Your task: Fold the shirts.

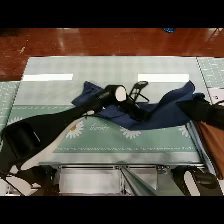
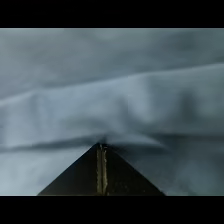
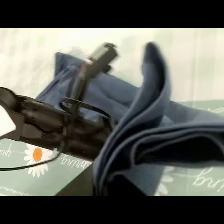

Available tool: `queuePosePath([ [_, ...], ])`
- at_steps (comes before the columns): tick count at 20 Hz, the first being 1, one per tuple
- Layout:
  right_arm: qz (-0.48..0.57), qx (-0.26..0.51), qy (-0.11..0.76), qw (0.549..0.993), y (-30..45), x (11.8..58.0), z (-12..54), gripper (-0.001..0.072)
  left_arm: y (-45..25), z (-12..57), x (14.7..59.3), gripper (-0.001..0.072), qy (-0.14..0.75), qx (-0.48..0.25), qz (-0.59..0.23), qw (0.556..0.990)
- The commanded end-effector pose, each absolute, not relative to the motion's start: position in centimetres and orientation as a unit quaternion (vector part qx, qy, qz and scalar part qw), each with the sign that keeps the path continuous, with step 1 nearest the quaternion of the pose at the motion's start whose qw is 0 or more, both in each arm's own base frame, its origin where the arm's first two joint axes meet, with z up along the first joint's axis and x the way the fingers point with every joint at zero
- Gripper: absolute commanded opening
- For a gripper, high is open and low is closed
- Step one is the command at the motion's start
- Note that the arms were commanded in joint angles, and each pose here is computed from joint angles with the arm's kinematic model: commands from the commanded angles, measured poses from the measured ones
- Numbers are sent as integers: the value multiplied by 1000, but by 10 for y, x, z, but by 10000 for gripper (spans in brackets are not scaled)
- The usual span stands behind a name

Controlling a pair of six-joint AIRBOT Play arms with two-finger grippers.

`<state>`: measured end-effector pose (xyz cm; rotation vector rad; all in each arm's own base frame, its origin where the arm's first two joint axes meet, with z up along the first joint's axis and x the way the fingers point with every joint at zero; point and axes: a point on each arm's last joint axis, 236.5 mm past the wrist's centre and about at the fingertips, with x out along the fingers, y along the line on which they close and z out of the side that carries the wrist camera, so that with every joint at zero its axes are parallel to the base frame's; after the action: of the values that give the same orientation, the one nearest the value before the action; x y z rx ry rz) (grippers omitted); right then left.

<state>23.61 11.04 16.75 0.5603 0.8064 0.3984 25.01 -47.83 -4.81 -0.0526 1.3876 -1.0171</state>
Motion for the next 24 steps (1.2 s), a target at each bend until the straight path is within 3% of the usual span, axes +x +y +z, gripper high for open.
queuePosePath([
  [1,197,272,391,857,117,217,170,24,-487,-55,219,21,622,10,-475,623],
  [7,238,300,396,835,135,223,176,24,-354,-17,335,21,644,-27,-354,678],
  [12,312,303,379,817,176,265,198,24,-175,92,411,21,555,-50,-198,806],
  [14,342,287,385,808,208,294,201,24,-119,143,404,21,504,-80,-156,846],
  [18,400,244,436,769,295,342,169,24,-53,206,333,21,398,-89,-98,908],
  [24,404,227,521,717,384,392,63,24,-50,159,245,21,392,-143,-66,906],
])
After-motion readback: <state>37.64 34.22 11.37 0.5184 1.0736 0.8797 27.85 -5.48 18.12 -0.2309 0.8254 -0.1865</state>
